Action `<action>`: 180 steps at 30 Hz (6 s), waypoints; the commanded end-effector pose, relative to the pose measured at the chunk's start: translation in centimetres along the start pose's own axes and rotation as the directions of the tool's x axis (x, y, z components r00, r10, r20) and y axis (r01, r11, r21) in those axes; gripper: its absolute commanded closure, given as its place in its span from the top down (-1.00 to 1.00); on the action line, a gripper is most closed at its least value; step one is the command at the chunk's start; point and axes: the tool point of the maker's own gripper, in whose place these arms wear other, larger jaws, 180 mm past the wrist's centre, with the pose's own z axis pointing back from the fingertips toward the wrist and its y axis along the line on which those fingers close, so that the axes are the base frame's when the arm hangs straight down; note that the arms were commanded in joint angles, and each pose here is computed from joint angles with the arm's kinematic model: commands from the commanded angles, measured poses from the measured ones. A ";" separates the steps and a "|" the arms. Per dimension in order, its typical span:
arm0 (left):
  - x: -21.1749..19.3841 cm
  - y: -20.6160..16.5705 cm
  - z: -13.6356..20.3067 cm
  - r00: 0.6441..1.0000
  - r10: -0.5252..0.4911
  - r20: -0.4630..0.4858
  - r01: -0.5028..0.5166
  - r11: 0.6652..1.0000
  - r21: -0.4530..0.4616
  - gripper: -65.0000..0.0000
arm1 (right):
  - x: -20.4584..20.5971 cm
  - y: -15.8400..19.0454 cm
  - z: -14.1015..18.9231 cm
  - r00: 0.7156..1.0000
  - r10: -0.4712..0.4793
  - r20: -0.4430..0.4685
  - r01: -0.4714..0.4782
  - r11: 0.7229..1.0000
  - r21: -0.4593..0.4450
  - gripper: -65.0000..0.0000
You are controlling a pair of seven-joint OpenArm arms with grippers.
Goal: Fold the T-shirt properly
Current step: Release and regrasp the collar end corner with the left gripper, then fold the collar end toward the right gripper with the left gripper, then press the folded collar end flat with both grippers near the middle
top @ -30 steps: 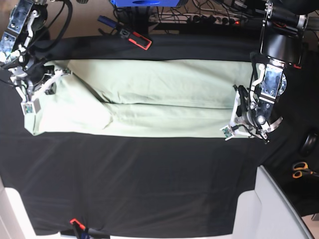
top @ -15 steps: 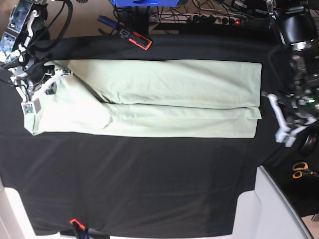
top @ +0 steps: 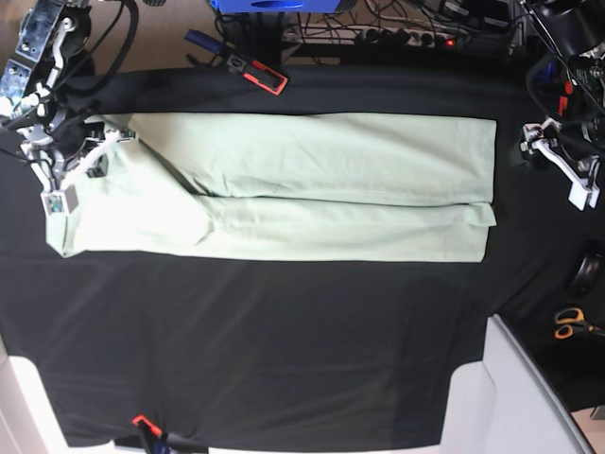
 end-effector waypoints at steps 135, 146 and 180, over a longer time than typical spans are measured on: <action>1.1 -50.1 -3.8 0.805 -0.548 0.226 0.529 0.494 -0.690 0.05 | 1.2 -0.4 0.3 0.999 0.016 0.041 -0.016 1.000 -0.005 -1.00; 10.8 -28.4 -4.0 0.898 -0.366 0.244 0.432 0.835 -0.341 -1.00 | 2.1 0.1 0.4 0.996 0.074 0.049 -0.074 0.997 0.004 -1.00; -2.2 10.2 13.4 0.957 -0.154 -0.248 0.289 0.619 0.731 -1.00 | 7.1 31.3 -3.9 0.552 0.803 0.226 -0.782 0.404 0.475 0.10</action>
